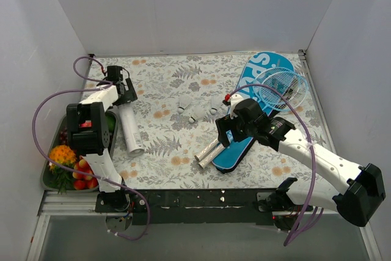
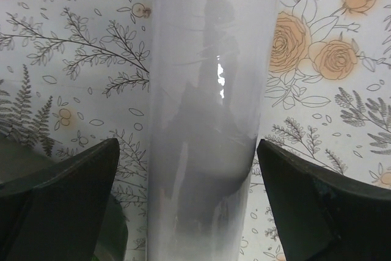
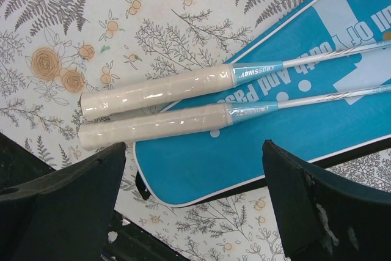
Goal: Pack up the badminton gear
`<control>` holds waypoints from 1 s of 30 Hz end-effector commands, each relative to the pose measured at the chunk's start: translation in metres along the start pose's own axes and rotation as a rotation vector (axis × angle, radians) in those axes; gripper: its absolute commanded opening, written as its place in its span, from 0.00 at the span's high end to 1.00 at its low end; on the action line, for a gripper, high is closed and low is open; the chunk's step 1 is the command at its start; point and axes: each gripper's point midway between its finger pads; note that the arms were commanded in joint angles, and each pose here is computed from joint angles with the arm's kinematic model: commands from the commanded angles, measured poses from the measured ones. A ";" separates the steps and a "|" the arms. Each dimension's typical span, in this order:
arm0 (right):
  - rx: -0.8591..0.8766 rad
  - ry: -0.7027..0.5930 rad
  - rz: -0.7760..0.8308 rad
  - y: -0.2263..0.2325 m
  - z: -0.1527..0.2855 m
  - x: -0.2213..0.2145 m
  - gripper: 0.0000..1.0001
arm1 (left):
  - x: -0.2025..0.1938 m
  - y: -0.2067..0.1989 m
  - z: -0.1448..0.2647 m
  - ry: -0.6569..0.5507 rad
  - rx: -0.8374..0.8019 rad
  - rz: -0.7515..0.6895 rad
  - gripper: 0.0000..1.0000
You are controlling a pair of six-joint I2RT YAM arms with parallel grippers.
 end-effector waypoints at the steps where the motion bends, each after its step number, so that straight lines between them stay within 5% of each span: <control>1: 0.033 -0.023 0.014 0.007 -0.004 0.006 0.00 | 0.011 -0.002 -0.011 -0.022 0.000 -0.011 0.02; 7: 0.032 -0.024 0.006 0.007 -0.004 0.003 0.00 | 0.005 -0.009 -0.023 0.001 -0.022 -0.032 0.10; 15: 0.023 -0.020 -0.008 0.004 0.001 -0.001 0.00 | 0.006 -0.016 -0.020 -0.012 -0.066 -0.029 0.67; 18: 0.012 -0.022 -0.009 0.002 0.004 -0.002 0.00 | 0.012 -0.024 -0.014 -0.028 -0.101 -0.037 0.77; 22: -0.017 -0.028 -0.002 -0.003 0.010 0.001 0.00 | 0.031 -0.062 0.021 -0.106 -0.215 -0.111 0.85; 30: -0.033 -0.068 0.016 -0.002 0.039 0.024 0.00 | 0.044 -0.141 0.149 -0.268 -0.555 -0.336 0.82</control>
Point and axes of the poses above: each gripper's point midway between its finger pads, its own z axis back along the fingers, its own y axis along the line the jaws close on, x = y × z, and after that the axes turned 5 degrees about -z, right-handed
